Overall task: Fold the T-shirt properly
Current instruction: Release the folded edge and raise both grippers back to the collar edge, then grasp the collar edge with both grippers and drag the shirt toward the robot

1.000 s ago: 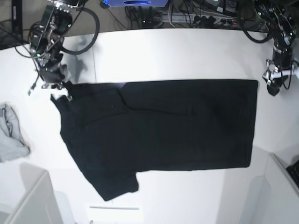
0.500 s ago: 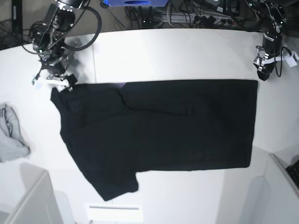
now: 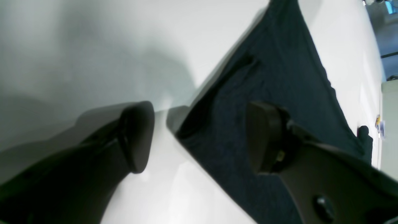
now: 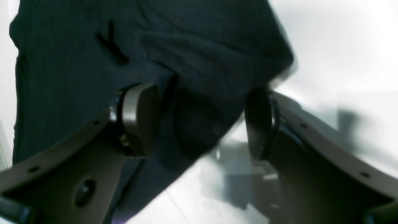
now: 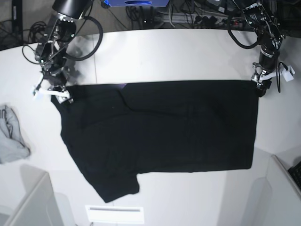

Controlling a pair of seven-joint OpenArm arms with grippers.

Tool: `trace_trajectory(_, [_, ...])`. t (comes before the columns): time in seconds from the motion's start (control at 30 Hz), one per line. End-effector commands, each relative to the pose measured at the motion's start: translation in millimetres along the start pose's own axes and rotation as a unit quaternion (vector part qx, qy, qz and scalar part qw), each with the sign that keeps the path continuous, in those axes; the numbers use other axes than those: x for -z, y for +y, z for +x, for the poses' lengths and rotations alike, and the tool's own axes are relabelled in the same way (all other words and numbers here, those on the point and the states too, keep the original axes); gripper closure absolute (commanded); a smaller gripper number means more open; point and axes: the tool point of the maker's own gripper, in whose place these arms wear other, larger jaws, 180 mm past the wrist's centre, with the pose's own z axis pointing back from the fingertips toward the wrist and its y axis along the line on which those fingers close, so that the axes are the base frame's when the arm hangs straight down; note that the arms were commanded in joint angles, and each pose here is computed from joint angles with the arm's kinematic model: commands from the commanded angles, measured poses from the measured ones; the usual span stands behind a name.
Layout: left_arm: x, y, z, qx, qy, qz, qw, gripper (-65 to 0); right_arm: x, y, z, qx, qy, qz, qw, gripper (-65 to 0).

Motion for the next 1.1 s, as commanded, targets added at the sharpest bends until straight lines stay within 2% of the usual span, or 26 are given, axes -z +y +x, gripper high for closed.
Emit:
trace_trajectory(0.0, [-0.1, -0.5, 2.7, 0.003, 0.002, 0.001, 1.0, -44.3, 1.3, -10.7, -6.2, 0.001, 0.017, -0.018, 0.9997, -40.5])
trace_trajectory(0.17, [6.4, -13.0, 1.6, 0.031, 0.015, -0.013, 0.999, -44.1, 6.5, -23.0, -5.9, -0.002, 0.019, -0.031, 0.9993, -40.4])
trace_trajectory(0.33, [13.7, -9.4, -9.4, 0.024, 0.031, -0.009, 0.999, -43.9, 5.9, -25.3, -6.2, -0.002, 0.019, -0.034, 0.9992, -39.9])
trace_trajectory(0.4, [15.2, -6.2, -11.1, 0.019, 0.034, -0.005, 0.999, -43.9, 6.1, -25.6, -6.6, -0.002, 0.02, -0.034, 0.9992, -34.8])
trace_trajectory(0.5, [16.4, -3.5, -13.1, 0.017, 0.037, -0.002, 0.999, -43.4, 5.9, -25.8, -7.1, -0.002, 0.021, -0.033, 0.9992, -23.1])
trace_trajectory(0.57, [16.8, -4.4, -14.0, 0.017, 0.039, -0.003, 0.999, -36.9, 5.9, -25.8, -7.1, -0.002, 0.021, -0.033, 0.9992, -16.5])
trace_trajectory(0.73, [19.0, -6.6, -15.3, 0.016, 0.041, -0.005, 0.999, -1.6, 7.8, -27.5, -10.1, 0.0, 0.025, -0.036, 0.999, -5.9])
trace_trajectory(0.8, [18.7, -5.3, -15.4, 0.016, 0.042, -0.004, 0.999, 0.0, 8.8, -28.5, -11.8, 0.001, 0.028, -0.037, 0.9989, 0.0])
trace_trajectory(1.07, [8.7, 6.8, 2.6, 0.049, 0.037, 0.009, 0.998, 0.0, -1.4, -28.3, -7.3, -0.004, 0.015, -0.034, 0.9993, 0.0])
